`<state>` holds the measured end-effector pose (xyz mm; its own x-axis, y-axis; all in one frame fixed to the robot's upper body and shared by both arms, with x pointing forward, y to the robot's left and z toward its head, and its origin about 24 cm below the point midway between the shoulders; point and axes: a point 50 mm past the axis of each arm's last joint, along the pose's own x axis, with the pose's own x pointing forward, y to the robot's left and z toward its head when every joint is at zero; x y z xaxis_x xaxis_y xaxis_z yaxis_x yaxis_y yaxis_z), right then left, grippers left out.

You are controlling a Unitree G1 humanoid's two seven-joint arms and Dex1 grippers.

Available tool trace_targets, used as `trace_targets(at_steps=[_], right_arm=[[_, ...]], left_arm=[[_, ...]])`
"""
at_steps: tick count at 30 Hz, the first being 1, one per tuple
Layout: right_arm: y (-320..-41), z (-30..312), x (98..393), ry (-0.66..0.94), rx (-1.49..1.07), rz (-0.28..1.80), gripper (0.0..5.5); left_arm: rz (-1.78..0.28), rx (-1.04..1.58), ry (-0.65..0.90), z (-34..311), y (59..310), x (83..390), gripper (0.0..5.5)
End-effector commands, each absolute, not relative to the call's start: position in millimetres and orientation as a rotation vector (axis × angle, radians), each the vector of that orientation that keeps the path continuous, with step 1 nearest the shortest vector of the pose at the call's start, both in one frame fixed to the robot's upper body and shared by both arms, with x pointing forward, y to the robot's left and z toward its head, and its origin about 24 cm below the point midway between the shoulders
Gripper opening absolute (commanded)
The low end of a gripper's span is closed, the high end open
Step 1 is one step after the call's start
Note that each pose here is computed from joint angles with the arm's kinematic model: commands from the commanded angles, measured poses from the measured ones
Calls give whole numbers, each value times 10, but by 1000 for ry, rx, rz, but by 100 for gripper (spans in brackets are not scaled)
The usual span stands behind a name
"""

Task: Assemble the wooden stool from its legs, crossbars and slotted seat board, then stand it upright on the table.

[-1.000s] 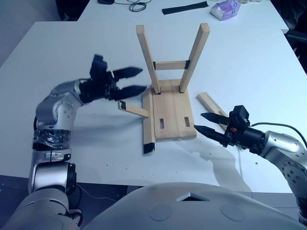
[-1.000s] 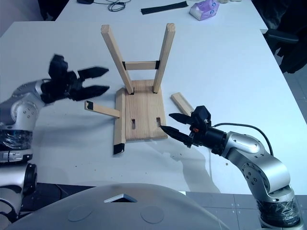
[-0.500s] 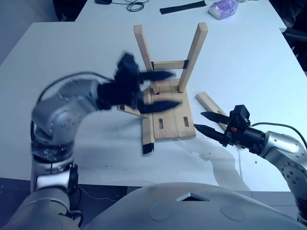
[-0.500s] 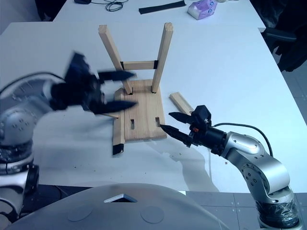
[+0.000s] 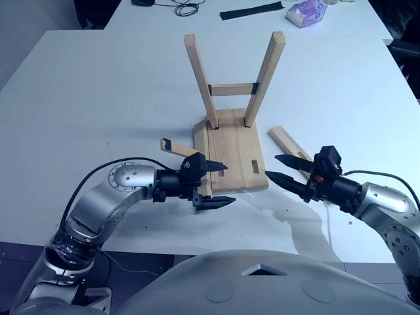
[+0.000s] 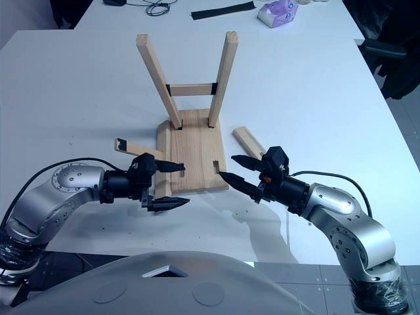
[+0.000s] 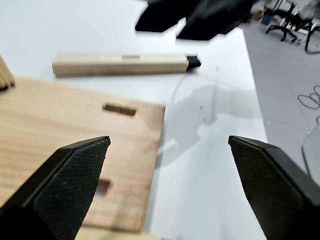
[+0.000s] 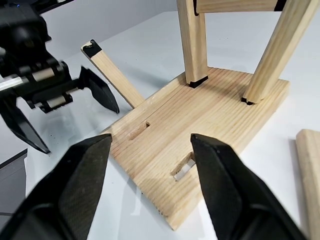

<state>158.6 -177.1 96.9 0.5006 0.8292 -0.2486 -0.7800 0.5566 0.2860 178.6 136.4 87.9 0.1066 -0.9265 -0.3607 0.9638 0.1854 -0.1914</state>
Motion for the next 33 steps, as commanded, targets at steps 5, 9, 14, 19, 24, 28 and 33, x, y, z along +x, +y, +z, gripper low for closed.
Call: trace_targets(at_steps=[5, 9, 14, 19, 24, 28, 33], right_arm=[[-1762, 980, 1560, 378, 141, 972, 291], [-1755, 976, 1553, 377, 146, 968, 291], [-1740, 980, 1539, 375, 150, 965, 291], [-1731, 976, 1523, 376, 151, 959, 291], [-1727, 972, 1515, 374, 153, 950, 291], [-1724, 964, 1508, 373, 154, 940, 291], [-1724, 962, 1482, 372, 155, 932, 291]], left_arm=[[-1408, 181, 530, 775, 1589, 1751, 440], [-1407, 201, 561, 720, 1657, 1751, 440], [-1391, 237, 615, 615, 1772, 1751, 440], [-1390, 266, 652, 547, 1852, 1751, 440], [-1388, 293, 655, 567, 1921, 1812, 440], [-1388, 332, 663, 601, 2005, 1866, 440], [-1372, 380, 674, 681, 2168, 1930, 440]])
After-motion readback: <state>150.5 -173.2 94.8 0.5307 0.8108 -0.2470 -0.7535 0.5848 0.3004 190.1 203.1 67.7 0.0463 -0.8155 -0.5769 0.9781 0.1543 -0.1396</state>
